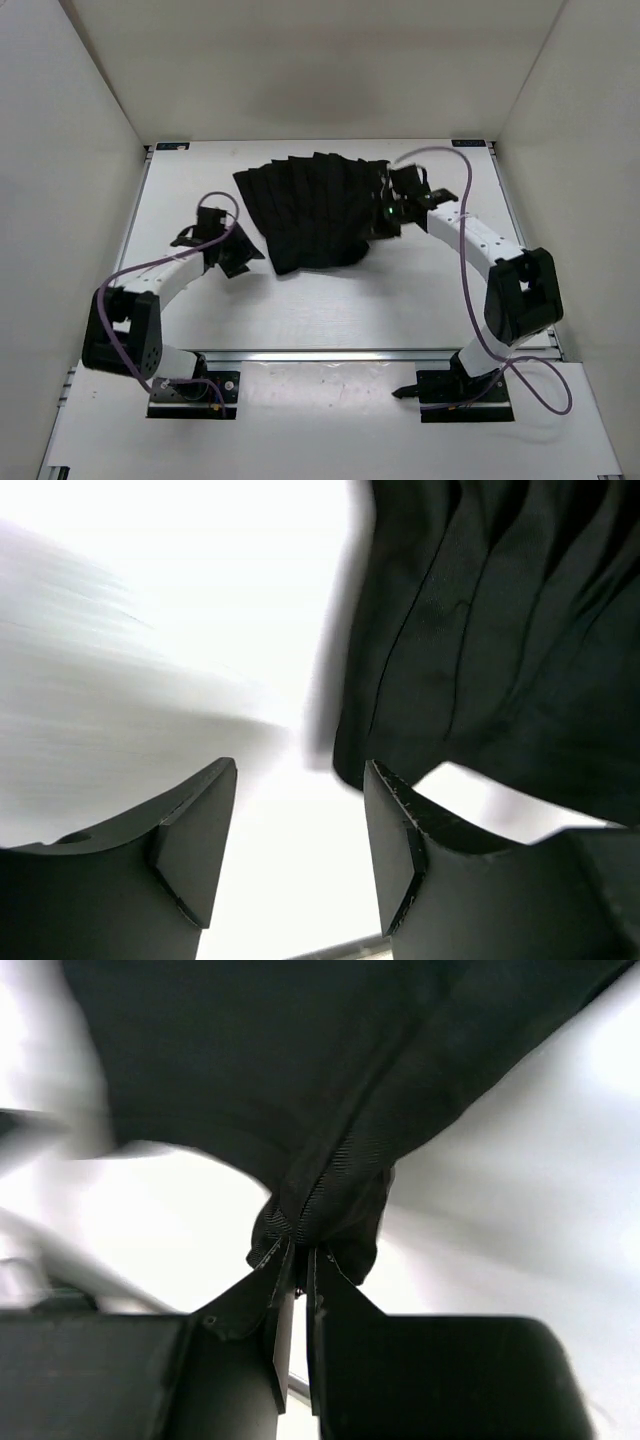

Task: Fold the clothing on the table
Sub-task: Fold the skirt

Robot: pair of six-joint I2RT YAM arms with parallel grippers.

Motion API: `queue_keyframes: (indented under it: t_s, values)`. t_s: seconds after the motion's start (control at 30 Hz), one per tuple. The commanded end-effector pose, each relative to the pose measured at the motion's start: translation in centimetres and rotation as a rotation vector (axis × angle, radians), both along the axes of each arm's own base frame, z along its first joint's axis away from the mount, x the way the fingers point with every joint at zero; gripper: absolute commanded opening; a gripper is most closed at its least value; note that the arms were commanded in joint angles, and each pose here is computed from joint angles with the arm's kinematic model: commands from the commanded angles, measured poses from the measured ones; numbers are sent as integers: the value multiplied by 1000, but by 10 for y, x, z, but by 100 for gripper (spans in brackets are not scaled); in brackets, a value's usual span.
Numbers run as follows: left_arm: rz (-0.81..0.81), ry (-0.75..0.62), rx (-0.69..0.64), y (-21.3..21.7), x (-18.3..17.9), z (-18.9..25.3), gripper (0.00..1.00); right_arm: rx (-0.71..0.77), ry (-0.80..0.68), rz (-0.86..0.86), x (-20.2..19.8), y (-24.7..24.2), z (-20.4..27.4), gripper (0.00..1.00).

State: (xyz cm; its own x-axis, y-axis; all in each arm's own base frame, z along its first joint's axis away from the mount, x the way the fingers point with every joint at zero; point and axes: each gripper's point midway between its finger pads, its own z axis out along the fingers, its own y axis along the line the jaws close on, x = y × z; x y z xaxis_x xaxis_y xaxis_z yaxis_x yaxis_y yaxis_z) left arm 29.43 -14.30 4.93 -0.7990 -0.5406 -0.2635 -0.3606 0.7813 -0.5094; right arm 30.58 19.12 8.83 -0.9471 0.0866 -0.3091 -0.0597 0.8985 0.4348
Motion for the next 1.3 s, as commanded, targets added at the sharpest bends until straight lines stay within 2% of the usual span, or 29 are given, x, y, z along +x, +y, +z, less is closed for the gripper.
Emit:
queue_keyframes:
  t_s: [0.0,0.07,0.13,0.23,0.33,0.43,0.5,0.63,0.87,1.0,1.03,1.07,1.1,1.13,1.17,1.27]
  values:
    - [36,-82,30,38,11,41,65,381,-293,66,35,64,158,0]
    - [41,-112,68,51,16,54,66,471,-315,9,35,52,179,0]
    - [28,-131,75,51,19,65,66,495,-293,-68,26,27,168,0]
    - [1,-119,63,44,20,65,66,495,-133,-209,-18,-16,92,0]
    - [-51,-102,44,27,12,56,66,458,-46,-278,-54,-39,41,0]
    - [-85,-72,34,13,4,43,65,357,9,-309,-80,-57,3,0]
    - [-123,-64,40,-5,-4,33,66,340,29,-332,-89,-65,-11,0]
    - [-175,-63,43,-41,-10,22,66,327,27,-339,-90,-72,-17,0]
    - [-216,4,69,-72,-13,-8,65,316,-21,-313,-76,-72,1,0]
    - [-229,59,15,-91,-23,-27,64,330,-63,-298,-68,-72,19,0]
    - [-234,66,13,-95,-22,-30,52,328,-76,-298,-65,-72,25,1]
    - [-238,69,21,-93,-23,-31,33,326,-76,-288,-65,-72,26,0]
    - [-245,63,32,-92,-20,-26,27,331,-91,-279,-61,-72,34,0]
    - [-239,63,32,-87,-15,-22,13,334,-128,-259,-55,-72,44,0]
    - [-237,47,44,-78,-9,-18,6,328,-134,-251,-54,-74,48,0]
    - [-239,-30,75,-53,19,23,0,309,-196,-229,-41,-83,74,1]
